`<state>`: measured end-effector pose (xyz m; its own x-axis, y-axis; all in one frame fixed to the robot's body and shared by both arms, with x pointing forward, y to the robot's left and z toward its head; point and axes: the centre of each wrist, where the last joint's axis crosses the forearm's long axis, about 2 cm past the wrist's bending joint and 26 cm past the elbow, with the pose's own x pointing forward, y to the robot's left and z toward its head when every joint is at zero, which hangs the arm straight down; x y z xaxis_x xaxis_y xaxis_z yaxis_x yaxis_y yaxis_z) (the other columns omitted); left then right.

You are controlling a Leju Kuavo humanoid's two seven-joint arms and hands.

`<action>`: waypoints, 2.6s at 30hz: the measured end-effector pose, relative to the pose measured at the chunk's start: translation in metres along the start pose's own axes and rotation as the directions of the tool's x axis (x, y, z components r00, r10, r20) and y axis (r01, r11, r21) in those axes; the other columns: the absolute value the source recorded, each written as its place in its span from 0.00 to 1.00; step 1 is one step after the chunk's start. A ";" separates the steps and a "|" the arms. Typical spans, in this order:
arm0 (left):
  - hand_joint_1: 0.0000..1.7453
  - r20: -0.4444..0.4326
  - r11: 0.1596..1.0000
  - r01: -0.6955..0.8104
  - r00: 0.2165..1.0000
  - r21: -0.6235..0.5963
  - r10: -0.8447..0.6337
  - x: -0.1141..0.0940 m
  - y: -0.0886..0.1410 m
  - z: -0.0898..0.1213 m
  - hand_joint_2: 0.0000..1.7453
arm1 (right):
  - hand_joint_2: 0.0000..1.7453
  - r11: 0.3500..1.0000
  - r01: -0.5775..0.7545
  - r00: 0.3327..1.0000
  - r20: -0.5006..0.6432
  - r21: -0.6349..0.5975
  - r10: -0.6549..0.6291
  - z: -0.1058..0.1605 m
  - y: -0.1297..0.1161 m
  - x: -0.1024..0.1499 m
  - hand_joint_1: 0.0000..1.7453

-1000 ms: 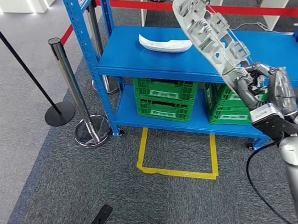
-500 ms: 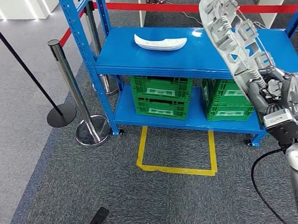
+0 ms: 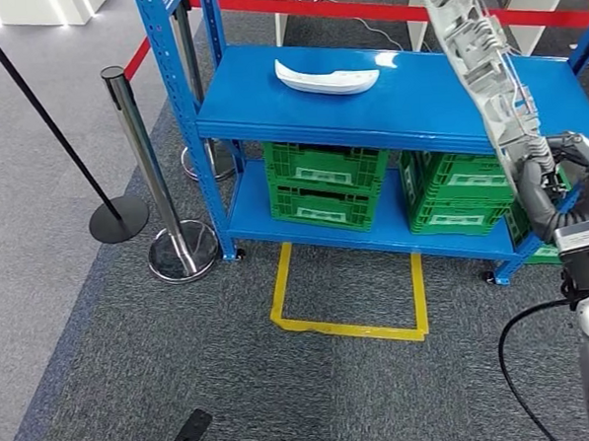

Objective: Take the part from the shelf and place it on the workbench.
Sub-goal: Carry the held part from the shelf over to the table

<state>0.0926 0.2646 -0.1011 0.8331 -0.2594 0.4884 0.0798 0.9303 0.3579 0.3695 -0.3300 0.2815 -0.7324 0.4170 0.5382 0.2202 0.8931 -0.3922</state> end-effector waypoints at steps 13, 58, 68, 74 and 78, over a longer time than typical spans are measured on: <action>0.00 -0.014 1.000 0.010 1.000 0.012 -0.010 -0.009 0.007 0.000 1.00 | 1.00 0.993 -0.075 0.997 0.015 -0.093 0.077 0.015 -0.009 0.004 1.00; 0.00 -0.010 1.000 0.005 1.000 0.008 -0.005 -0.005 0.006 -0.001 1.00 | 1.00 0.988 -0.128 0.968 0.206 -0.081 0.142 0.034 0.008 0.054 1.00; 0.00 -0.008 1.000 0.011 1.000 0.005 -0.011 -0.006 0.005 0.000 1.00 | 1.00 0.990 -0.124 0.960 0.243 -0.068 0.137 0.035 0.010 0.065 1.00; 0.00 -0.010 1.000 0.016 1.000 0.002 -0.016 -0.008 0.004 0.001 1.00 | 1.00 0.990 -0.124 0.958 0.252 -0.061 0.135 0.035 0.012 0.068 1.00; 0.00 -0.009 1.000 0.018 1.000 0.002 -0.018 -0.008 0.004 0.001 1.00 | 1.00 0.990 -0.132 0.957 0.253 -0.052 0.141 0.034 0.014 0.070 1.00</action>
<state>0.0855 0.2702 -0.1028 0.8366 -0.2738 0.4745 0.0938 0.9250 0.3683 0.2994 -0.2946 0.2880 -0.8328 0.4825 0.2715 0.3481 0.8377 -0.4209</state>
